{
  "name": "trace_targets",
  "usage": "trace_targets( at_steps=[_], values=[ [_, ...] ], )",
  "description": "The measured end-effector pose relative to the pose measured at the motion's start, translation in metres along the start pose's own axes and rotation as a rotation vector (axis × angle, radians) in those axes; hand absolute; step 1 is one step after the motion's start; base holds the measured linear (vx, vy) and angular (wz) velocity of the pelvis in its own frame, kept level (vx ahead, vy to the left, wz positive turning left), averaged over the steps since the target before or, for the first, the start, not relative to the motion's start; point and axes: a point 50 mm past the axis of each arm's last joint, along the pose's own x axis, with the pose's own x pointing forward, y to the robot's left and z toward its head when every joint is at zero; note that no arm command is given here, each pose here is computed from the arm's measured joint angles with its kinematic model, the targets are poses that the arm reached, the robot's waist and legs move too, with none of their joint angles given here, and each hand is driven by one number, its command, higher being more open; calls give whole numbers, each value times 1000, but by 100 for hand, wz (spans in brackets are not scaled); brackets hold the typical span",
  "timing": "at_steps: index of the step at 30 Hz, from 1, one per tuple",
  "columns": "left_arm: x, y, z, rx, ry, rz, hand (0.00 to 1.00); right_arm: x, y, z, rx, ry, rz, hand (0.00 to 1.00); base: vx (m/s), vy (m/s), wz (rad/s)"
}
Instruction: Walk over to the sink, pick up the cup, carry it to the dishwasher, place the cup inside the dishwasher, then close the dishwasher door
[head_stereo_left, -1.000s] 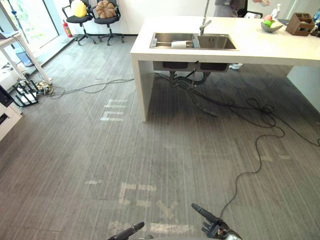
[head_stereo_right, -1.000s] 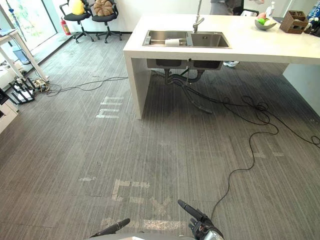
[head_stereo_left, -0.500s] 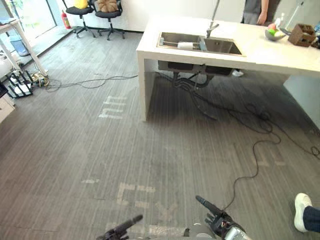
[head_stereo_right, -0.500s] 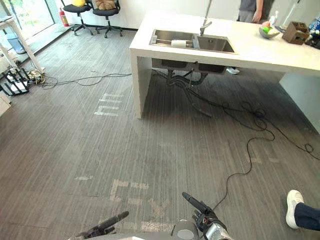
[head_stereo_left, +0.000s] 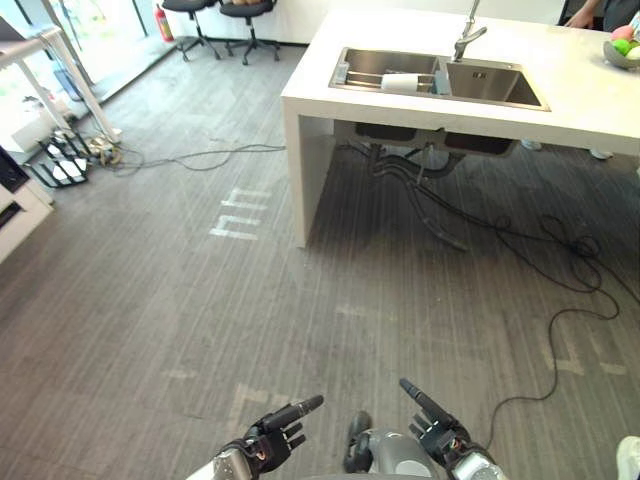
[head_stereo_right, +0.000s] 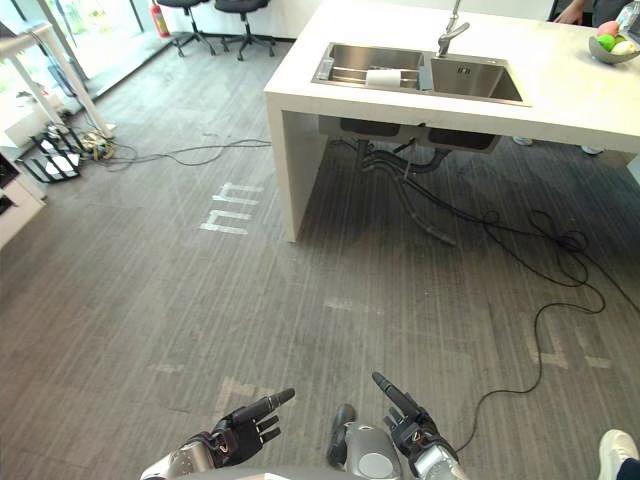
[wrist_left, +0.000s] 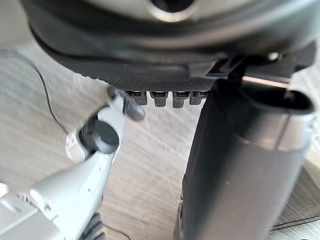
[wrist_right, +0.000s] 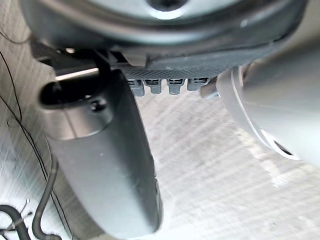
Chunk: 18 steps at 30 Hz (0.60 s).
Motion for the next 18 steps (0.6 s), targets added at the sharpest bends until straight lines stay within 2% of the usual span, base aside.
trace_targets(
  at_steps=[4, 7, 10, 14, 18],
  values=[
    [-1, -2, 1, 15, -89, -12, 100, -5, -19, 4, -105, 21, -49, 100, 408, -180, -40],
    [-7, 4, 8, -20, -200, 5, 100, -7, -30, -1, -212, 58, -85, 100, 411, 2, -60],
    [-10, 0, 16, -58, -263, -6, 100, -7, -31, -1, -232, 68, -90, 100, 354, 54, -61],
    [-15, -20, 25, -46, -359, -59, 100, -1, -10, 16, -246, 6, -32, 100, 377, 181, -43],
    [-28, -53, 59, 41, -509, -159, 100, -3, -16, 8, -221, 22, -62, 100, 375, 258, 43]
  ],
)
